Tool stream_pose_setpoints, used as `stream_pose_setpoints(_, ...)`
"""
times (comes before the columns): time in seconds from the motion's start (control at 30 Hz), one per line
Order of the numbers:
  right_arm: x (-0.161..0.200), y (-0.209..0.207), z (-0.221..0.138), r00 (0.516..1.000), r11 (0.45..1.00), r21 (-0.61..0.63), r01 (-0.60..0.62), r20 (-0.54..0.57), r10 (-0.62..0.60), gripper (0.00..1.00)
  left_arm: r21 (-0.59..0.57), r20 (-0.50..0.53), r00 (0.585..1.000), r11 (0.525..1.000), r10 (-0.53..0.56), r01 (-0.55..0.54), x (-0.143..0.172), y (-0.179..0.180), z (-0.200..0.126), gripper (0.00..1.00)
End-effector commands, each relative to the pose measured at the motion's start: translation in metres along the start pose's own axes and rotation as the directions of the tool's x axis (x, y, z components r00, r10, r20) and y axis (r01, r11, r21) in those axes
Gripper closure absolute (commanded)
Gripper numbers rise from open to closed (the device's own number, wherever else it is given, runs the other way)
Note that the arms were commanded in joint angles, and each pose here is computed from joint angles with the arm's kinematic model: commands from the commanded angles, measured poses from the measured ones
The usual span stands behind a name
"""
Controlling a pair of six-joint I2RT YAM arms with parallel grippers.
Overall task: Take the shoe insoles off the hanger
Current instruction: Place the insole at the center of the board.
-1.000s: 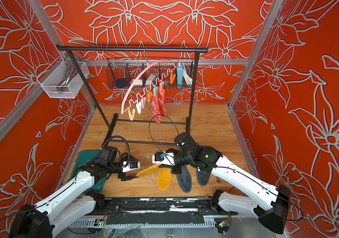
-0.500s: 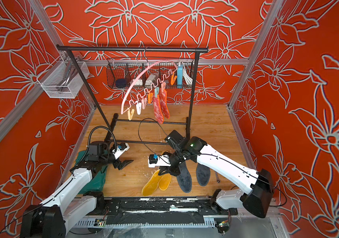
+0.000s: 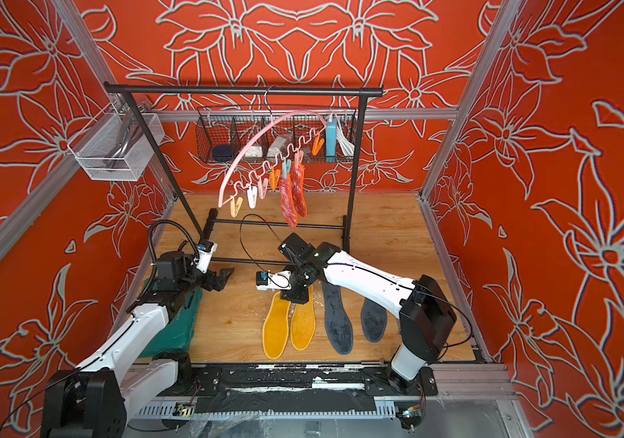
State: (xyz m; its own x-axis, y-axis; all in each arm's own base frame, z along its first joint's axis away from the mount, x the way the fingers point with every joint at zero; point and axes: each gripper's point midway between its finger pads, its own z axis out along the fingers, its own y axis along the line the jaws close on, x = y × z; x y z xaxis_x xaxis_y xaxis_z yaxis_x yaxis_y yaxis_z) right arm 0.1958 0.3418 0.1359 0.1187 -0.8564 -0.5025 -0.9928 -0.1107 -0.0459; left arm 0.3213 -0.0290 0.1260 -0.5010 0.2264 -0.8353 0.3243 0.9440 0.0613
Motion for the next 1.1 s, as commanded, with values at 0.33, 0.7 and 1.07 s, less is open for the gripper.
stream_pose_setpoints(0.33, 0.014, -0.056, 0.051, 0.972, 0.976, 0.161, 0.148, -0.206, -0.113, 0.99, -0.066, 0.016, 0.999, 0.997, -0.044, 0.045, -0.008, 0.017, 0.0, 0.02)
stream_pose_setpoints(0.7, 0.019, -0.057, 0.075, 0.978, 0.988, 0.137, 0.07, -0.205, -0.041, 0.79, -0.051, 0.018, 0.999, 0.998, -0.04, 0.041, -0.008, 0.014, -0.001, 0.02)
stream_pose_setpoints(1.07, 0.008, -0.072, 0.065, 0.99, 0.978, 0.203, -0.05, -0.117, 0.075, 0.61, -0.02, 0.003, 0.999, 0.999, -0.033, 0.033, -0.006, 0.009, 0.0, 0.02)
